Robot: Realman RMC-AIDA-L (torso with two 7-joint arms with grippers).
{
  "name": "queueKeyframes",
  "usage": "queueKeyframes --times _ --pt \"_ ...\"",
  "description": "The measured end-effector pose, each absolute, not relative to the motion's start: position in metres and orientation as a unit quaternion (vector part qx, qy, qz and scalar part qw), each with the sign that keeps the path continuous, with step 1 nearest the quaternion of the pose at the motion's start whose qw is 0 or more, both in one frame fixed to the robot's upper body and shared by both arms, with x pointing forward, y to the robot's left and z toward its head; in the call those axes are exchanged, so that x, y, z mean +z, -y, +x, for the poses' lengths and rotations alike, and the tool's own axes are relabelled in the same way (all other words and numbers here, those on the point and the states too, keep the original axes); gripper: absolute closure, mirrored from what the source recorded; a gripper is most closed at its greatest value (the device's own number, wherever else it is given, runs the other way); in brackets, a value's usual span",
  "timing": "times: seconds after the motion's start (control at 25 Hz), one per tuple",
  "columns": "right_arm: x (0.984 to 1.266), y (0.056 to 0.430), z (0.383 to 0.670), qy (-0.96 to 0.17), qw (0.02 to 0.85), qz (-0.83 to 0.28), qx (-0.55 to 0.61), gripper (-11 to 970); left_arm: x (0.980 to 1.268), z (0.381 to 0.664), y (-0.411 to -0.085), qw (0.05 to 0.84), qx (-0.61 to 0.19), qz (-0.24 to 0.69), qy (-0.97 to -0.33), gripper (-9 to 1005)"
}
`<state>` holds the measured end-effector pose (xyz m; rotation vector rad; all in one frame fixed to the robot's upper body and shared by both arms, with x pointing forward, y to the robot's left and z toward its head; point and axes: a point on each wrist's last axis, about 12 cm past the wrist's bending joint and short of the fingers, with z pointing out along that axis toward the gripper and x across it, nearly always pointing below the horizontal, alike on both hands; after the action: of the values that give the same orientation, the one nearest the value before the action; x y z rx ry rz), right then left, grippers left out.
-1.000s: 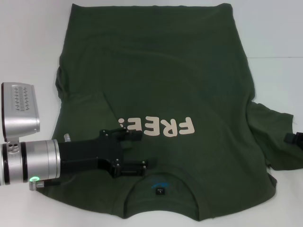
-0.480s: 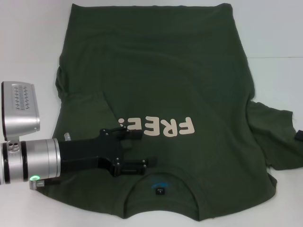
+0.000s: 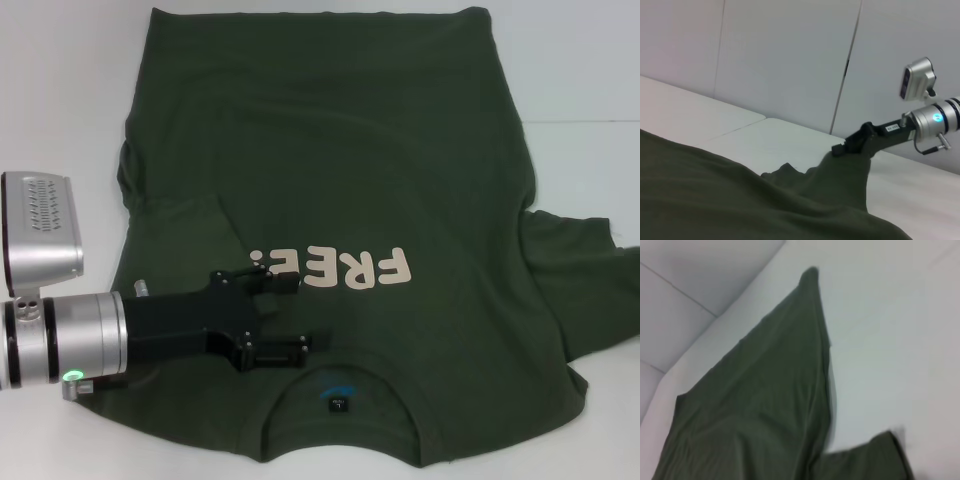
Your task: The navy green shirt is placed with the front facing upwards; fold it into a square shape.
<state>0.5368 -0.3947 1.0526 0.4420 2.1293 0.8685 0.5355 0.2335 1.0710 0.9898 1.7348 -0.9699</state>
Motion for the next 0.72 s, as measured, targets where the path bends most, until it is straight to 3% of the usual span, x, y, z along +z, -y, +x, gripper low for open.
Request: queueKeyframes --times 0.72 --pt "1.08 0.408 0.573 -0.839 0.436 0.15 0.29 935 1.07 0.537 -0.234 0.448 -0.388 0.392 -0.704 120"
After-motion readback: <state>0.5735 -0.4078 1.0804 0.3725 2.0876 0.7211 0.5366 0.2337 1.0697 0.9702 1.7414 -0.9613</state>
